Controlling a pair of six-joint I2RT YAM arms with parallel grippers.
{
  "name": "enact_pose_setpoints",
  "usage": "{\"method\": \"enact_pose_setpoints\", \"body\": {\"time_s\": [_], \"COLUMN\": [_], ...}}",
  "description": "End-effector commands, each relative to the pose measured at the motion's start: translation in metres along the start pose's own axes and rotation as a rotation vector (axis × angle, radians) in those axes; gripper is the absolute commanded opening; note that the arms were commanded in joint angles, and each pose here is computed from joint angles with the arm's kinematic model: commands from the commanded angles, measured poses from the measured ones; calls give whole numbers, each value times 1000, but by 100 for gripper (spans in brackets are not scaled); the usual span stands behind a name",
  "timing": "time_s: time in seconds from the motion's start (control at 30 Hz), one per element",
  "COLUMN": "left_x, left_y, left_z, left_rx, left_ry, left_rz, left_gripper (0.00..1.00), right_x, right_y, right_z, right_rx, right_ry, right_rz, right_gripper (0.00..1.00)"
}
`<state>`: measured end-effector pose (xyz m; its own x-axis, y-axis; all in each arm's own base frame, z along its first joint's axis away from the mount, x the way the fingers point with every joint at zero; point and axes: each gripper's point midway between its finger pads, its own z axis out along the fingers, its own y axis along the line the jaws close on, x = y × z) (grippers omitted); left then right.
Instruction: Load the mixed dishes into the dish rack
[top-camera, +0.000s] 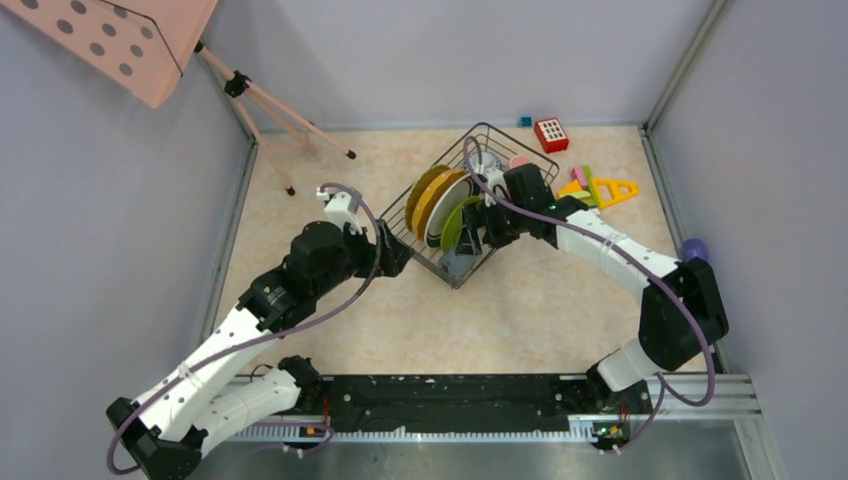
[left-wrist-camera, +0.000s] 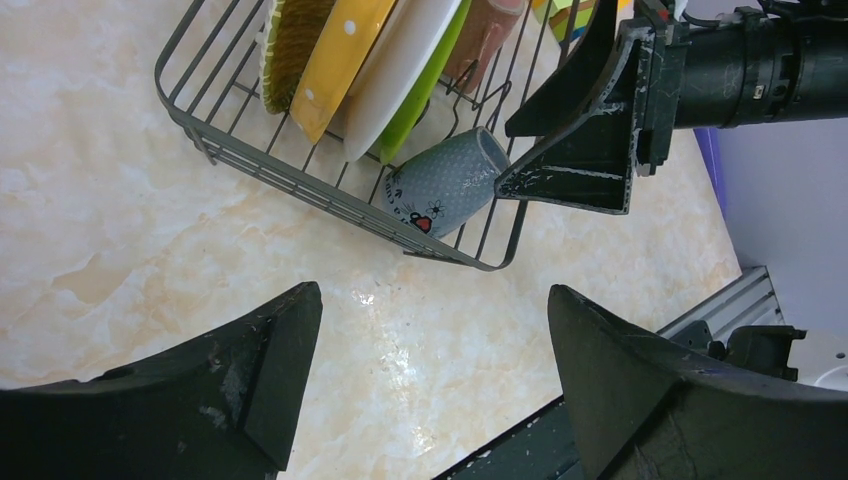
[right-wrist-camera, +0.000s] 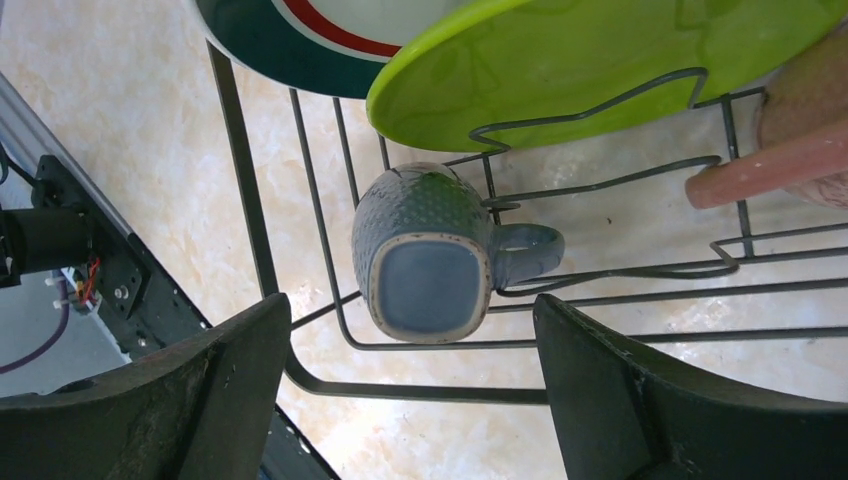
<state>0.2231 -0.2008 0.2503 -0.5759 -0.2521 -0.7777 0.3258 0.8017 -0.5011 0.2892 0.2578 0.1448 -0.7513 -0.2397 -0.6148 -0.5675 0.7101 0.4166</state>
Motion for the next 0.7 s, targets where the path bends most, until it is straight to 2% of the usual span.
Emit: {"method": "enact_pose_setpoints", "body": {"time_s": [0.0,0.17,0.23,0.3,0.67], "left_x": [-20,-20,-20,-18,-16], "left_y": [-15,-13,-12,-11,-9], "left_z": [0,-2,-2,-2,-2], "left_rx": [51,44,42,40,38], "left_ry": [-53,-56,-56,-56,-55], "left_rz": [6,11,8,6,3], "left_gripper": [88,88,88,88,88], "right_x": [-11,-11,-10,-10,-11], "right_y": [5,7,10,13,26], "right_z": [10,19,21,21,25], "right_rx": [-59,-93,-114,-130,-154], "right_ry": [-24,-9,-1,3,15], "right_rz": [3,17,17,14,-29], "right_gripper": [87,81,73,70,72]}}
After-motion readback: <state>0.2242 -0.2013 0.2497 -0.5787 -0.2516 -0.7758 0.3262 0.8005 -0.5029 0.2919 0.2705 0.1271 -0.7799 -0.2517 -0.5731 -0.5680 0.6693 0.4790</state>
